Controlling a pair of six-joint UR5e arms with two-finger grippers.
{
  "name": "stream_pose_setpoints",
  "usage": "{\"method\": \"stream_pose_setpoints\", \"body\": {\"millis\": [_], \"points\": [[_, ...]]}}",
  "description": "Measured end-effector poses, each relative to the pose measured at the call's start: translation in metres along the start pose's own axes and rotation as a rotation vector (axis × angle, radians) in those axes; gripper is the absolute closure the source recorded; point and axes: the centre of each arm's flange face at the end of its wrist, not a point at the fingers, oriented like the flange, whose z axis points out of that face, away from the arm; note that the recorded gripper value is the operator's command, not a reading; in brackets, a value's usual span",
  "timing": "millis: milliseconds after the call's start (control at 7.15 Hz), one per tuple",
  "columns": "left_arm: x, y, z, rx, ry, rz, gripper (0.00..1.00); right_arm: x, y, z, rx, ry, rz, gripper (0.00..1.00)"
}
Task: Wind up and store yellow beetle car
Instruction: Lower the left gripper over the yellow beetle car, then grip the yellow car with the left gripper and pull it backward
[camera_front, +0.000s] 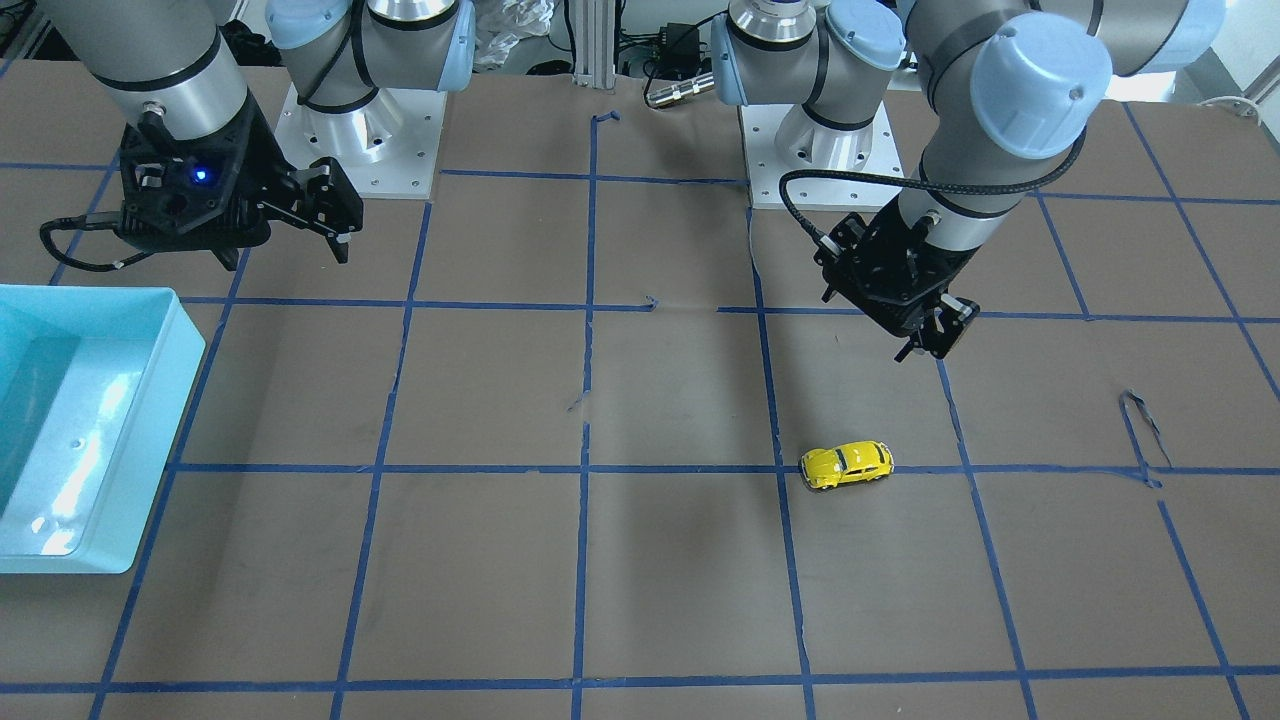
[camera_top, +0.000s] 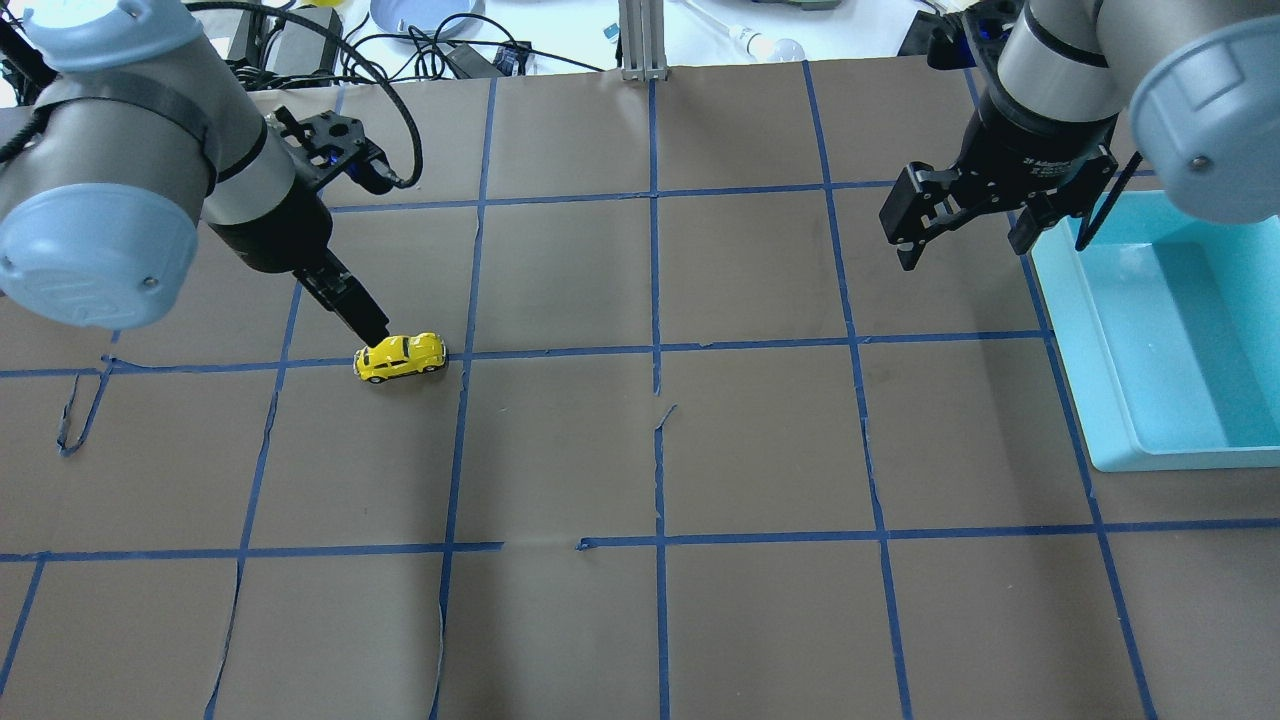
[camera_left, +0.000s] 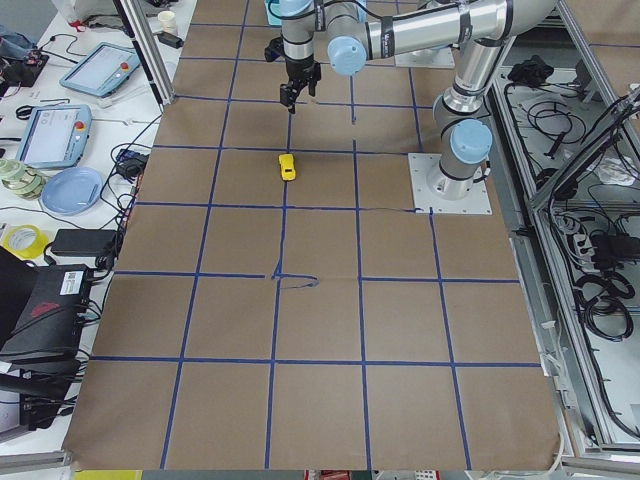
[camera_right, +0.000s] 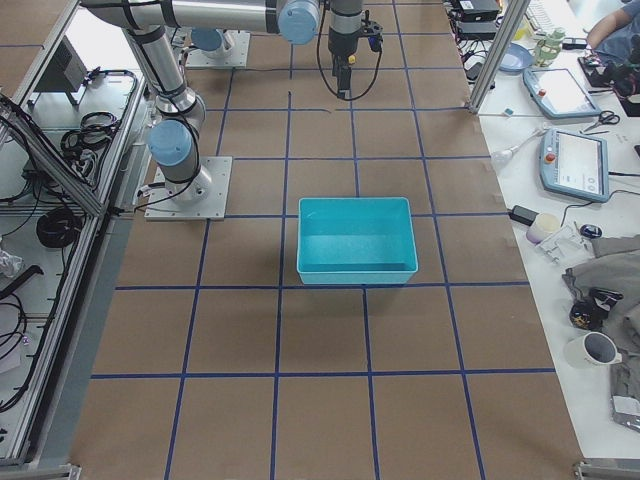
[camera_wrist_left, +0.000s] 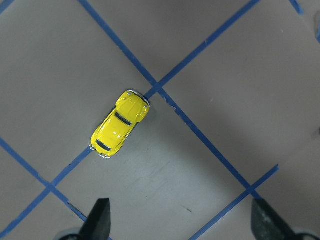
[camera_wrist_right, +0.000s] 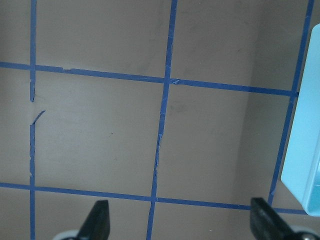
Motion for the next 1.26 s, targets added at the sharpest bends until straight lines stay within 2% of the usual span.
{"method": "stream_pose_setpoints", "body": {"millis": [140,420,699,839,979,1259], "points": [[-0.004,-0.002,0.011,-0.003,0.001,0.142,0.06,0.000,0.000,0.000,-0.001,0.000,-0.001,0.00],[-0.023,-0.014,0.034,0.005,-0.044,0.460,0.14,0.000,0.000,0.000,-0.002,0.001,-0.001,0.00],[-0.044,-0.023,0.070,-0.024,-0.075,0.743,0.17,0.000,0.000,0.000,-0.002,0.001,-0.001,0.00],[-0.050,-0.024,0.088,-0.035,-0.065,0.804,0.17,0.000,0.000,0.000,-0.003,0.001,-0.002,0.00],[-0.054,-0.025,0.102,-0.039,-0.054,0.796,0.19,0.000,0.001,0.000,-0.004,0.001,-0.002,0.00],[-0.063,-0.025,0.122,-0.033,-0.052,0.712,0.22,0.000,0.000,0.000,-0.001,0.001,-0.002,0.00]]}}
